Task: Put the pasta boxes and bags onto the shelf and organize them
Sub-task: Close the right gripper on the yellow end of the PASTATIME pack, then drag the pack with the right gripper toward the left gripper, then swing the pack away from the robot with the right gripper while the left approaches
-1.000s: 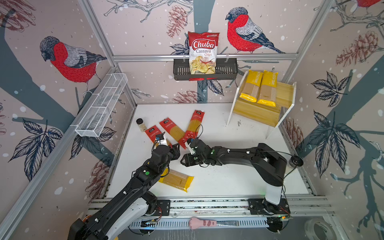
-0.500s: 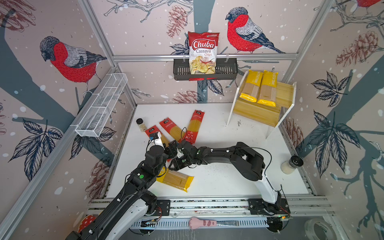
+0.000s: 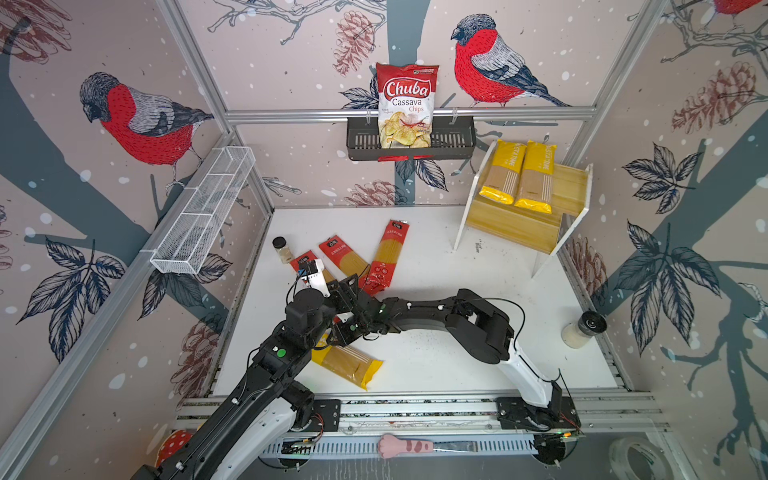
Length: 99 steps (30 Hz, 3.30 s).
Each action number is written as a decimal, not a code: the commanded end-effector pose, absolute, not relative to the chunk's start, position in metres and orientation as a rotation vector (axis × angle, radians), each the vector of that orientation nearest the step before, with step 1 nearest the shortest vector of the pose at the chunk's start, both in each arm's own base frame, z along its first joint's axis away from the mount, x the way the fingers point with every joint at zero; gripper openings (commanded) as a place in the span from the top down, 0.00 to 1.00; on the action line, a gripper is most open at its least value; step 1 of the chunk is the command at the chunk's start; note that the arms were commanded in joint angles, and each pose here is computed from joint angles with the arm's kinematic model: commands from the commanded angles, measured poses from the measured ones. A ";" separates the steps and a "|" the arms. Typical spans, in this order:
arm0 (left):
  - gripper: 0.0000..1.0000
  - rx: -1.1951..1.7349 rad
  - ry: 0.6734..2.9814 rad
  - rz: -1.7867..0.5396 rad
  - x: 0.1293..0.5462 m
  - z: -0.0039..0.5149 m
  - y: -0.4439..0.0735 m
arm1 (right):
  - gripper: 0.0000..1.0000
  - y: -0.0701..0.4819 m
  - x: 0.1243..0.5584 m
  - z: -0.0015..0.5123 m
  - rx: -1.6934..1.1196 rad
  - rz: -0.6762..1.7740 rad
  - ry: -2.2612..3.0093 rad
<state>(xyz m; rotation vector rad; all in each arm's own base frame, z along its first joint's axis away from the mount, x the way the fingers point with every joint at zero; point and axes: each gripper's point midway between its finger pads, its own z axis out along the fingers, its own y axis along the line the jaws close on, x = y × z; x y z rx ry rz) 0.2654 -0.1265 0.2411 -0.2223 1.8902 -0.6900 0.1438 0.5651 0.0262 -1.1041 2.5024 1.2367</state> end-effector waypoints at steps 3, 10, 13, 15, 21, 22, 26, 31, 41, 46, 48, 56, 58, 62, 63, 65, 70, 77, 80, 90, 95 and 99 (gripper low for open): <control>0.30 -0.197 1.861 -0.703 0.268 0.258 -0.131 | 0.91 0.523 0.139 0.006 -1.175 1.039 2.621; 0.30 -0.132 1.856 -0.672 0.280 0.275 -0.140 | 0.94 0.530 0.149 0.053 -1.174 1.157 2.486; 0.30 -0.115 1.830 -0.628 0.282 0.292 -0.135 | 0.95 0.527 0.162 0.075 -1.107 1.227 2.439; 0.30 -0.104 1.798 -0.613 0.280 0.306 -0.132 | 0.96 0.523 0.173 0.093 -1.046 1.298 2.400; 0.30 -0.089 1.730 -0.635 0.276 0.332 -0.130 | 0.97 0.499 0.216 0.135 -0.798 1.446 2.329; 0.30 -0.085 1.727 -0.632 0.277 0.334 -0.131 | 0.97 0.493 0.224 0.139 -0.738 1.460 2.326; 0.30 -0.069 1.747 -0.625 0.284 0.330 -0.137 | 0.97 0.467 0.251 0.139 -0.497 1.542 2.322; 0.30 -0.085 1.799 -0.652 0.288 0.296 -0.143 | 0.94 0.438 0.278 0.109 -0.205 1.549 2.379; 0.32 -0.216 1.994 -0.747 0.272 0.191 -0.145 | 0.70 0.410 0.271 0.072 -0.189 1.419 2.515; 0.33 -0.284 2.079 -0.815 0.261 0.140 -0.149 | 0.56 0.382 0.268 0.066 -0.310 1.322 2.566; 0.34 -0.311 2.089 -0.846 0.258 0.126 -0.151 | 0.50 0.375 0.262 0.064 -0.400 1.285 2.584; 0.35 -0.328 2.215 -0.868 0.244 0.079 -0.156 | 0.39 0.390 0.234 0.056 -0.610 1.249 2.605; 0.36 -0.345 2.227 -0.877 0.240 0.070 -0.155 | 0.39 0.397 0.234 0.050 -0.623 1.252 2.608; 0.39 -0.366 2.221 -0.879 0.240 0.063 -0.153 | 0.41 0.411 0.238 0.043 -0.663 1.305 2.600; 0.40 -0.364 2.220 -0.873 0.240 0.061 -0.153 | 0.42 0.414 0.237 0.043 -0.678 1.325 2.594; 0.43 -0.366 2.226 -0.869 0.240 0.056 -0.153 | 0.45 0.421 0.236 0.041 -0.710 1.353 2.585; 0.55 -0.348 2.236 -0.892 0.242 0.051 -0.159 | 0.55 0.432 0.231 0.044 -0.788 1.376 2.530; 0.61 -0.312 2.194 -0.869 0.251 0.071 -0.160 | 0.82 0.437 0.238 0.067 -0.761 1.391 2.435; 0.61 -0.300 2.179 -0.850 0.254 0.082 -0.158 | 0.86 0.436 0.242 0.086 -0.748 1.406 2.364; 0.60 -0.314 2.107 -0.801 0.260 0.112 -0.146 | 0.88 0.415 0.286 0.114 -0.402 1.488 2.260; 0.59 -0.301 2.144 -0.802 0.262 0.103 -0.152 | 0.84 0.414 0.296 0.089 -0.244 1.517 2.329; 0.59 -0.299 2.147 -0.830 0.262 0.101 -0.156 | 0.74 0.393 0.300 0.073 -0.139 1.484 2.377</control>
